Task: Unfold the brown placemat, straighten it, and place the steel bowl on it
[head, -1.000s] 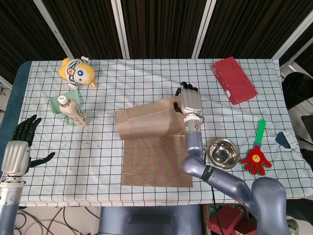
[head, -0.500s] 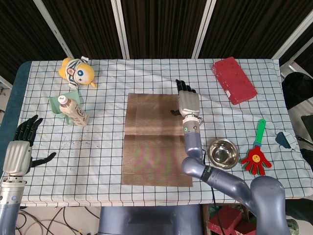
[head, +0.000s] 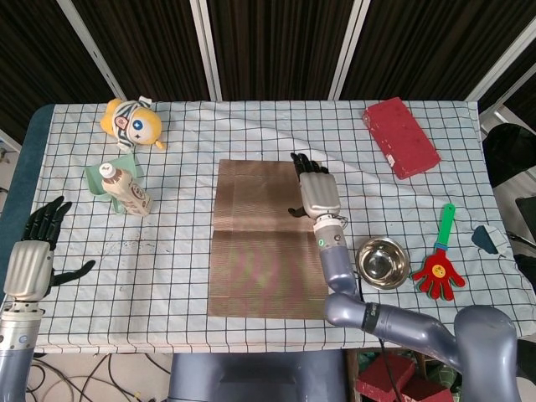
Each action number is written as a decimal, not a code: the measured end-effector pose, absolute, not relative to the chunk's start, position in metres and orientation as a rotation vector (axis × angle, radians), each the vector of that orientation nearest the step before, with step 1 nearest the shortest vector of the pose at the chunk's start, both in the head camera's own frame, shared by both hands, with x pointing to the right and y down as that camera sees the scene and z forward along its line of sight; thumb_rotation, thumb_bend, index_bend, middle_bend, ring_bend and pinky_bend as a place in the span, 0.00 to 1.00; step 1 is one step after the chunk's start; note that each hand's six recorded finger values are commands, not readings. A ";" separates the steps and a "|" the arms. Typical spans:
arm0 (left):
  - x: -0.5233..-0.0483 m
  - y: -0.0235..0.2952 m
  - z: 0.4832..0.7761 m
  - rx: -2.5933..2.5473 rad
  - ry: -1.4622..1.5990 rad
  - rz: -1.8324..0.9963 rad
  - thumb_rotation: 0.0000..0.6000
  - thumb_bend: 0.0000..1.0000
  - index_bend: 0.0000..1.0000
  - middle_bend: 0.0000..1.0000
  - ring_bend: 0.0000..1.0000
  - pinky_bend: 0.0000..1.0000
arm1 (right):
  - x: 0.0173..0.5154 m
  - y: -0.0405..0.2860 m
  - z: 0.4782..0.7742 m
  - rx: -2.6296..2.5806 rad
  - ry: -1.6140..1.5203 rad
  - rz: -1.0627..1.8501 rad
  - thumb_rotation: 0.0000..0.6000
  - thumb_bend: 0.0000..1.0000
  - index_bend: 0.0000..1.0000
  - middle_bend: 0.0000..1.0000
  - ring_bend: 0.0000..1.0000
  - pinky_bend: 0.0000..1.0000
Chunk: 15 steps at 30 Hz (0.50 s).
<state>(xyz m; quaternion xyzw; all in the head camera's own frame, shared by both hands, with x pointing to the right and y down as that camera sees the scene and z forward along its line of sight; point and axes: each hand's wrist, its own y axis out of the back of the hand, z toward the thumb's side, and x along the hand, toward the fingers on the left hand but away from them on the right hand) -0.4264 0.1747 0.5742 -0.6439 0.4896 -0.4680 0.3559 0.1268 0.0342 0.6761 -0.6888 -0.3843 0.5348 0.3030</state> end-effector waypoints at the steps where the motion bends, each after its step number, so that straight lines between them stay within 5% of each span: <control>1: -0.426 0.175 0.574 -1.662 1.265 -1.207 1.00 0.04 0.00 0.00 0.02 0.07 | 0.128 0.043 0.674 -1.833 -0.991 1.407 1.00 0.02 0.06 0.05 0.12 0.22; 15: -0.429 0.175 0.567 -1.654 1.276 -1.178 1.00 0.04 0.00 0.00 0.02 0.07 | 0.152 0.153 0.649 -1.941 -0.713 1.307 1.00 0.03 0.18 0.06 0.12 0.22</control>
